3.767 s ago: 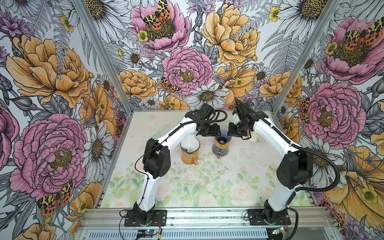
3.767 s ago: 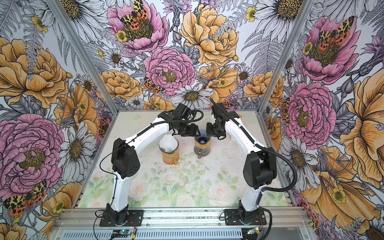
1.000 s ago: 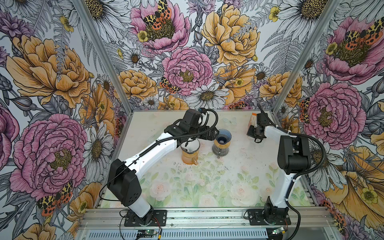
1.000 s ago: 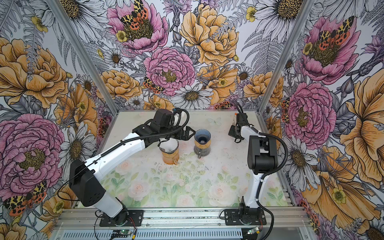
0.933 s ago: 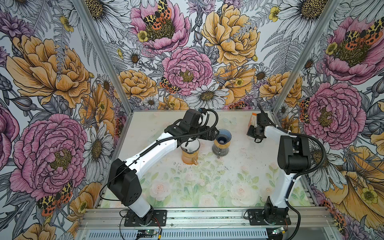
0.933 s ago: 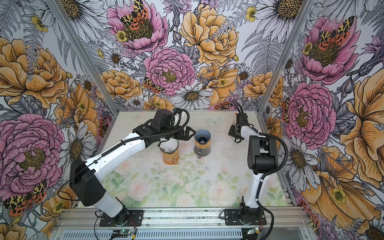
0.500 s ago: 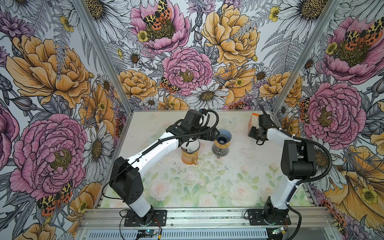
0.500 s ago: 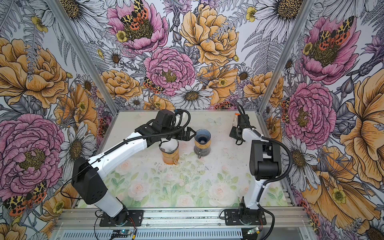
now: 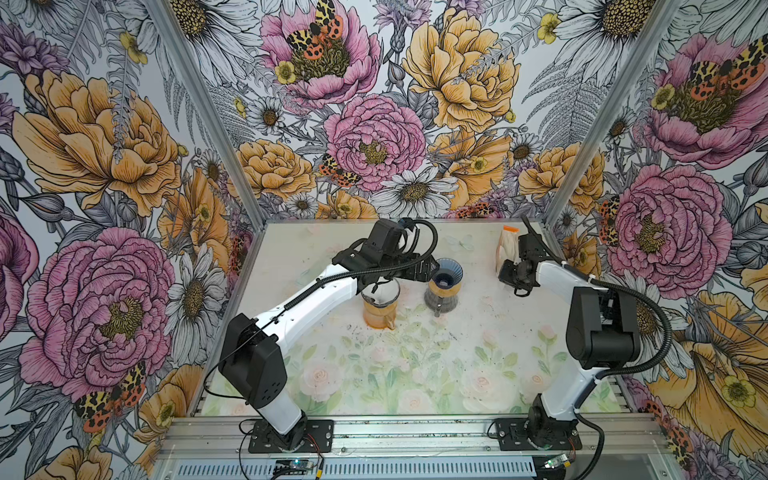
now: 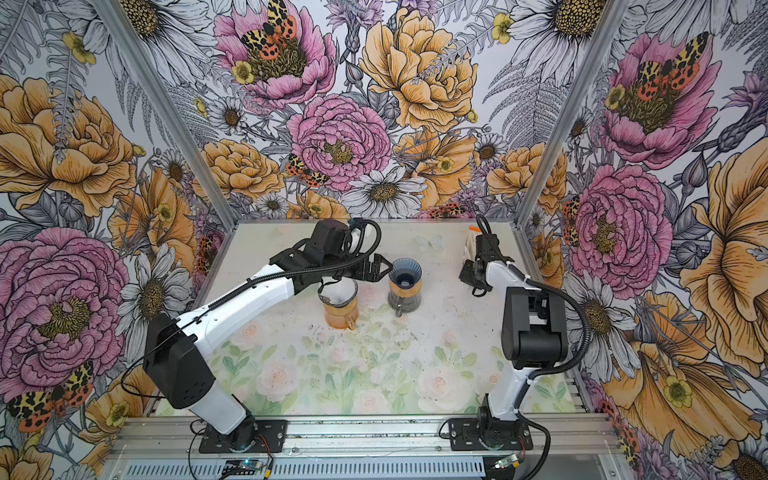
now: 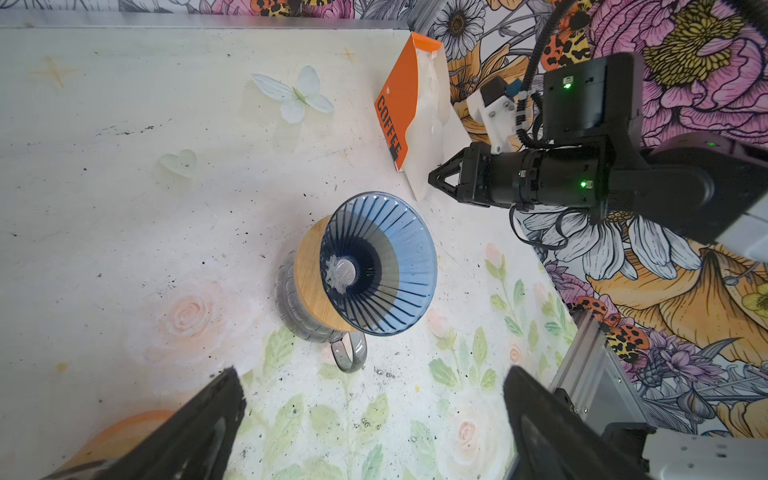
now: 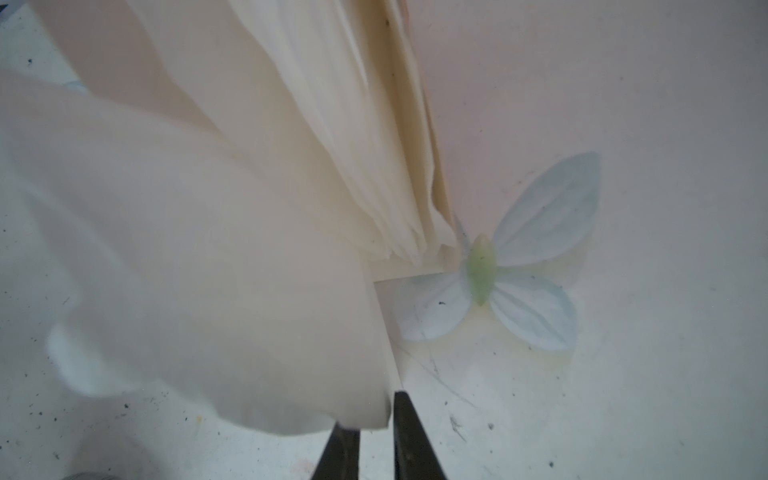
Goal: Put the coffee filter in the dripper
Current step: 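Grasp the edge of a white paper filter in the pack with the right gripper, then pull the white filter out and carry it over the blue dripper, then lower the white filter into the blue dripper held by the left gripper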
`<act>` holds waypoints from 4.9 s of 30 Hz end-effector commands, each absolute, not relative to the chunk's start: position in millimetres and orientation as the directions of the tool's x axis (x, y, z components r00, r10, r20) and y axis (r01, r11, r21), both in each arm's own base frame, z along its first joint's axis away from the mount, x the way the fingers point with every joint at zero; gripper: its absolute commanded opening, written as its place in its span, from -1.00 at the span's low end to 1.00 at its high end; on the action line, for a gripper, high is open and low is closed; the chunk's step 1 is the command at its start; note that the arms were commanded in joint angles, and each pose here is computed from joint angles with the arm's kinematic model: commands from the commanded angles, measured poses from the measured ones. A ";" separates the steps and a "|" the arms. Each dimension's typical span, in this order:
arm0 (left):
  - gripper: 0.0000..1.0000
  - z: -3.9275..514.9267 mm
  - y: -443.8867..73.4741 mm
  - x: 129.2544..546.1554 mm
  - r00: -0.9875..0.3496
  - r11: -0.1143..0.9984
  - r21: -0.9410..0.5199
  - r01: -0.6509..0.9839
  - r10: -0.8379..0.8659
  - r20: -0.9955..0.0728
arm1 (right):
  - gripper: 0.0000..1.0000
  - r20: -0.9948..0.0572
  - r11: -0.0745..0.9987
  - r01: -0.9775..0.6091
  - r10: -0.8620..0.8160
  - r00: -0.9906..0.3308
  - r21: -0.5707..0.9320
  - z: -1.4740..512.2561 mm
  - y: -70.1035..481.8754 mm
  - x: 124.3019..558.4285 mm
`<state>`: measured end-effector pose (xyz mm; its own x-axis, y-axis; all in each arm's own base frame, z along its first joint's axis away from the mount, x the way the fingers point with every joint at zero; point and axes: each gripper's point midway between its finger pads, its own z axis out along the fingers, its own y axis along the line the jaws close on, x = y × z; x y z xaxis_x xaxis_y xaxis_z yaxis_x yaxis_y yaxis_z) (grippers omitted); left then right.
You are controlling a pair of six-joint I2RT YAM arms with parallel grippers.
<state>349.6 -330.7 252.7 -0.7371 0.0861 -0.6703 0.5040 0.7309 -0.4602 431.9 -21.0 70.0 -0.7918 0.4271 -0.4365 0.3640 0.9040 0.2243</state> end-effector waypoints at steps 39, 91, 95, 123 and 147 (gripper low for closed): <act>0.97 269.4 -332.7 349.6 -0.689 0.727 -0.422 0.542 0.096 -0.719 | -1.00 -0.514 0.938 0.260 0.343 -0.786 0.229 124.2 -9.6 418.1; 0.90 261.3 -384.3 320.2 -0.678 0.588 -0.426 0.687 0.308 -0.668 | -1.00 -0.120 0.854 0.203 0.293 -0.949 0.478 225.6 175.5 348.1; 0.88 256.3 -386.0 322.1 -0.680 0.590 -0.421 0.689 0.323 -0.659 | -1.00 -0.103 0.851 0.204 0.287 -0.953 0.483 221.5 179.3 353.1; 0.76 210.4 -367.7 392.4 -0.781 0.742 -0.401 0.538 0.259 -0.568 | -1.00 -0.080 0.850 0.194 0.265 -0.961 0.490 213.8 178.0 354.8; 0.74 189.9 -365.4 411.5 -0.810 0.759 -0.404 0.510 0.266 -0.523 | -0.35 -0.143 0.919 0.190 0.252 -0.957 0.346 194.9 154.2 370.1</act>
